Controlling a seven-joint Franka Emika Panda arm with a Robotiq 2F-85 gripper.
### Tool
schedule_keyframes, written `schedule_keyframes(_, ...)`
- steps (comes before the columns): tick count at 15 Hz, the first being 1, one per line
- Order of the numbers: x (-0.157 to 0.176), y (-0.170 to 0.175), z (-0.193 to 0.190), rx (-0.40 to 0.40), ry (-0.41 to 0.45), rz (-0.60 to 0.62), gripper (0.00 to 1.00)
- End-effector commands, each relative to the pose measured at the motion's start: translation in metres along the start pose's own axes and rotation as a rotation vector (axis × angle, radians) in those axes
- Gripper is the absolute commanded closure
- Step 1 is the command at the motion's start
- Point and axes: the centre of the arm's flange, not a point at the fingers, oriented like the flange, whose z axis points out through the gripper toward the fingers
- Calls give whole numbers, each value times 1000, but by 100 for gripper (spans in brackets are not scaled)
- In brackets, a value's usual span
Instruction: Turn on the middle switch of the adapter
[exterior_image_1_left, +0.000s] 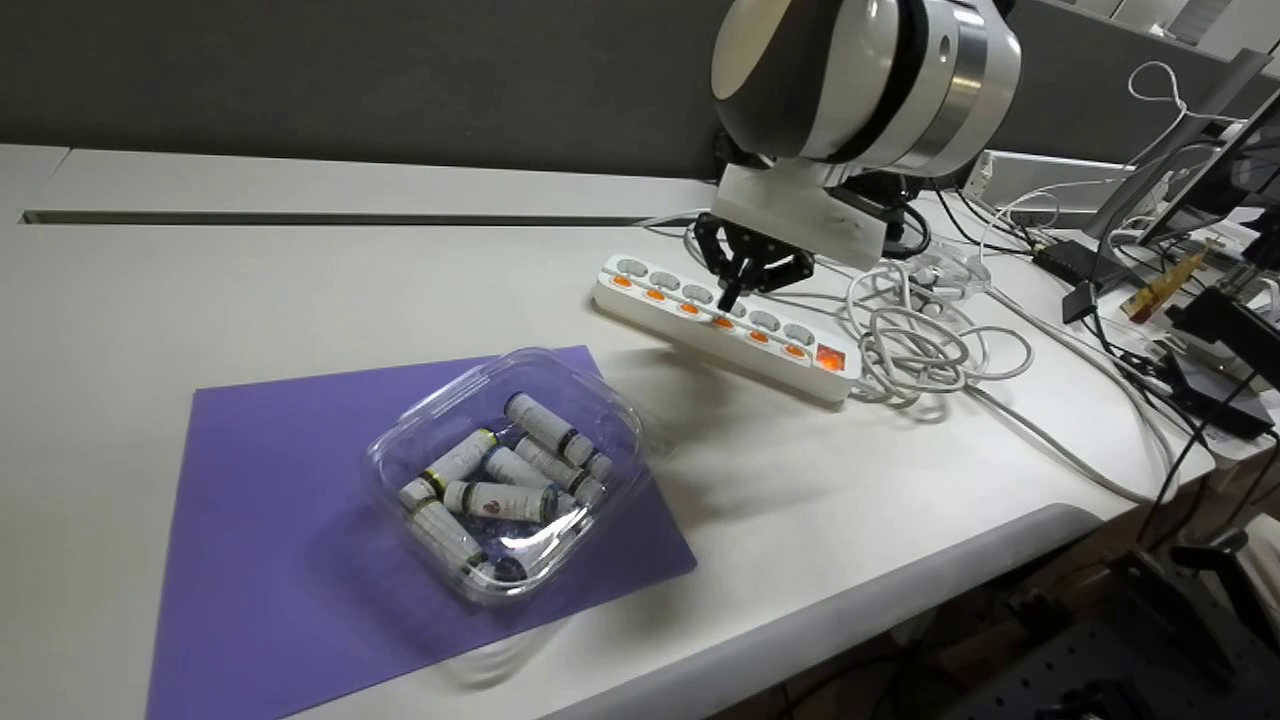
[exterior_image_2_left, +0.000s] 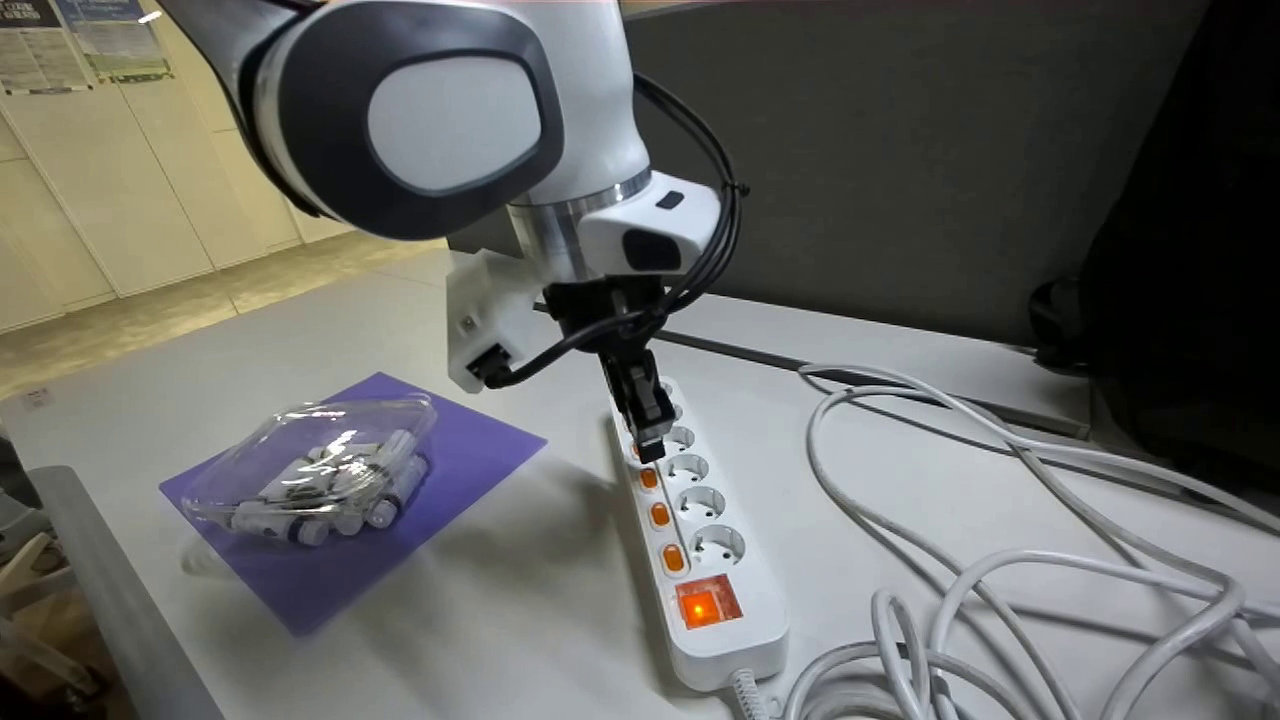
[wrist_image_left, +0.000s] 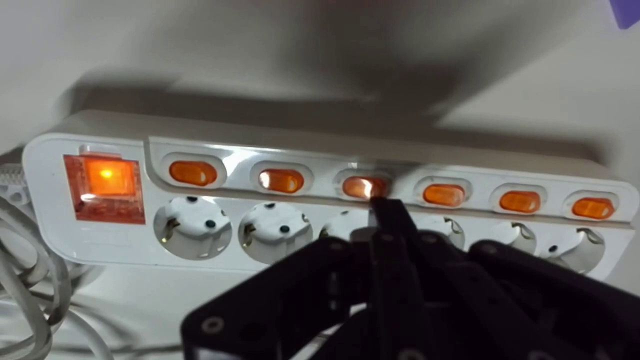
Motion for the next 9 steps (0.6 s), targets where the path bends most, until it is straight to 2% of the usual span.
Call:
schedule_keyframes(1,2,10,9,-27,-14,29,100)
schedule_keyframes(4,0,15,18,-34,-23,30,100)
schedule_keyframes(9,-4,8,13,15,-14,-3,100)
